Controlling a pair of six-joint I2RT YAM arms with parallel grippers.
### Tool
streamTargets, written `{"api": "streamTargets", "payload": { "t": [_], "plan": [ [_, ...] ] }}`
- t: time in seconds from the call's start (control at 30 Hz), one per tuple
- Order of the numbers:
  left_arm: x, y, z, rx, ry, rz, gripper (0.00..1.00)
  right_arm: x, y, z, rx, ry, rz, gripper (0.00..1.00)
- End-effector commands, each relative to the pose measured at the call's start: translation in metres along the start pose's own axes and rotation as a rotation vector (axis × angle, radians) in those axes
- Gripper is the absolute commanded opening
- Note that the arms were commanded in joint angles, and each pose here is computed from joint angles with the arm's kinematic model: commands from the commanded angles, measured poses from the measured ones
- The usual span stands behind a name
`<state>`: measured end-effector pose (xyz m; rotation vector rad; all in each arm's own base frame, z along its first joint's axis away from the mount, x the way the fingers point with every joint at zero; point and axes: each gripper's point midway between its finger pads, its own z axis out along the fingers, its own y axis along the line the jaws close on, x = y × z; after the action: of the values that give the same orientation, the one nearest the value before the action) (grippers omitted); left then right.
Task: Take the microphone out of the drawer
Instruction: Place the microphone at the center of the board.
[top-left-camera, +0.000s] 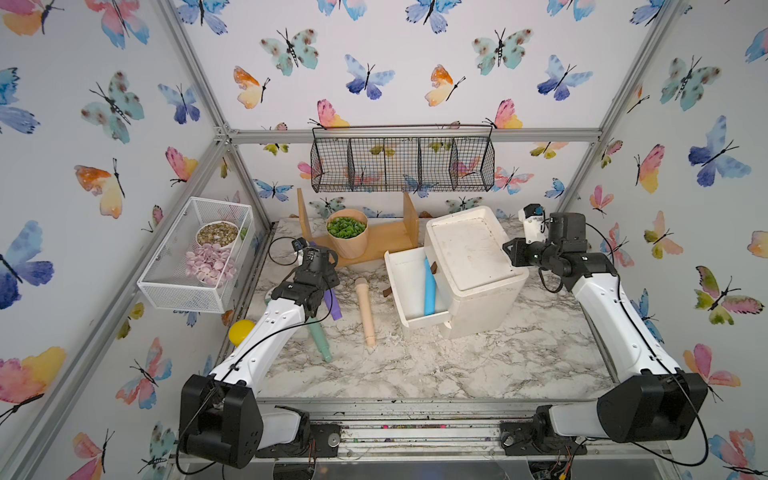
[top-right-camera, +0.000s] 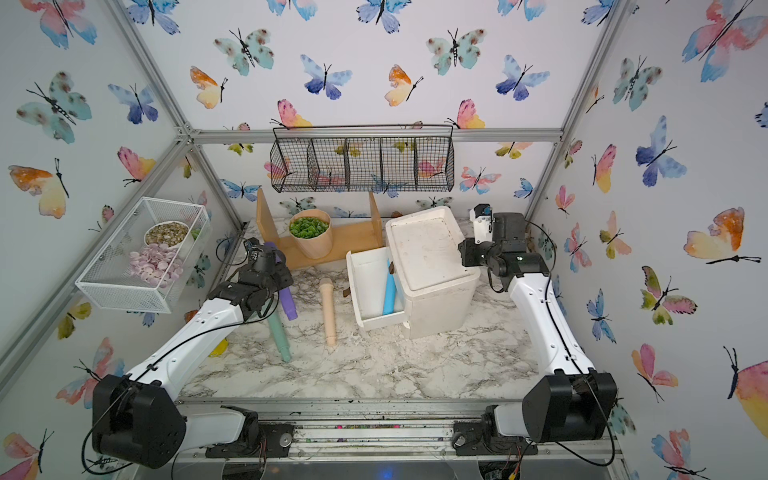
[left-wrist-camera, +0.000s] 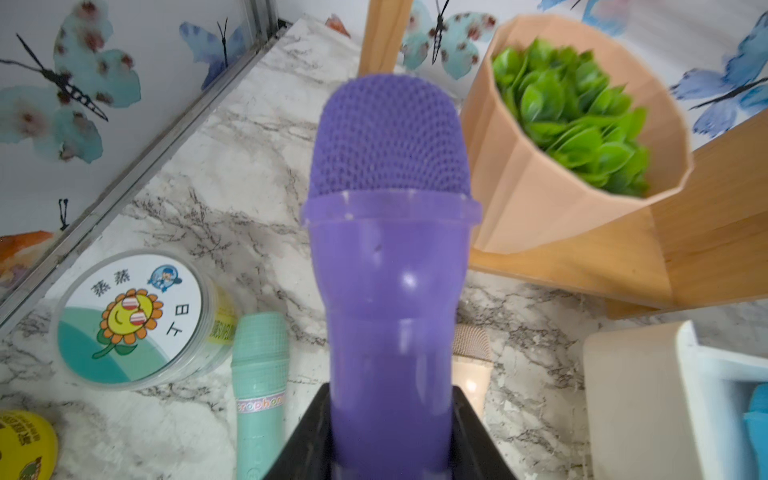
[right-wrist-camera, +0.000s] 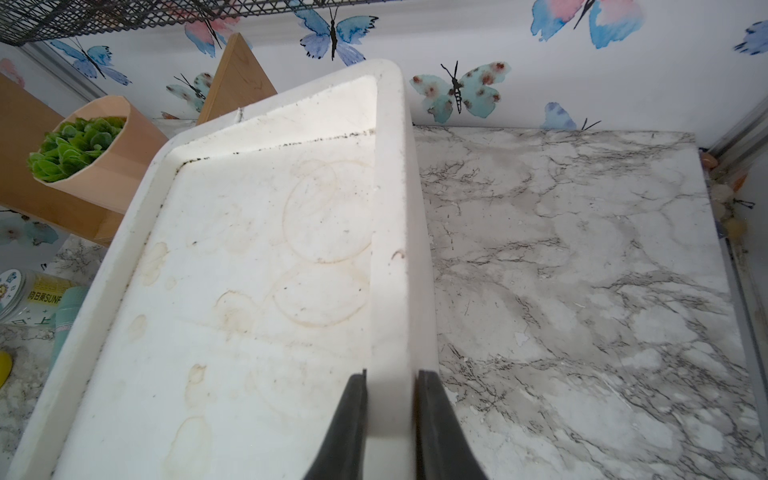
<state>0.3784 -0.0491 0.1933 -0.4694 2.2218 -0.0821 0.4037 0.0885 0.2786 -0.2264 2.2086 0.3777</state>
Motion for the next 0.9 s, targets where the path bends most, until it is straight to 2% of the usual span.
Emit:
{"api": "streamTargets", "payload": {
  "t": [0.0,0.27,0.43,0.67,0.87],
  "plan": [
    [0.017,0.003,0.003,0.015,0.05,0.027,0.38,0.007,0.016,0.012,-0.105,0.029,0.065,0.09],
    [0.076,0.018,0.029,-0.023,0.21,0.003,0.39,0.008,0.016,0.012,-0.102,0.03,0.066,0.09],
    [0.104,0.028,0.039,-0.039,0.253,-0.029,0.39,0.008,0.016,0.011,-0.105,0.029,0.066,0.09],
    [0.133,0.042,0.053,-0.082,0.307,-0.024,0.4,0.007,0.017,0.01,-0.107,0.025,0.068,0.09],
    [0.145,0.045,0.06,-0.093,0.333,-0.026,0.41,0.008,0.017,0.01,-0.107,0.027,0.07,0.09]
  ]
}}
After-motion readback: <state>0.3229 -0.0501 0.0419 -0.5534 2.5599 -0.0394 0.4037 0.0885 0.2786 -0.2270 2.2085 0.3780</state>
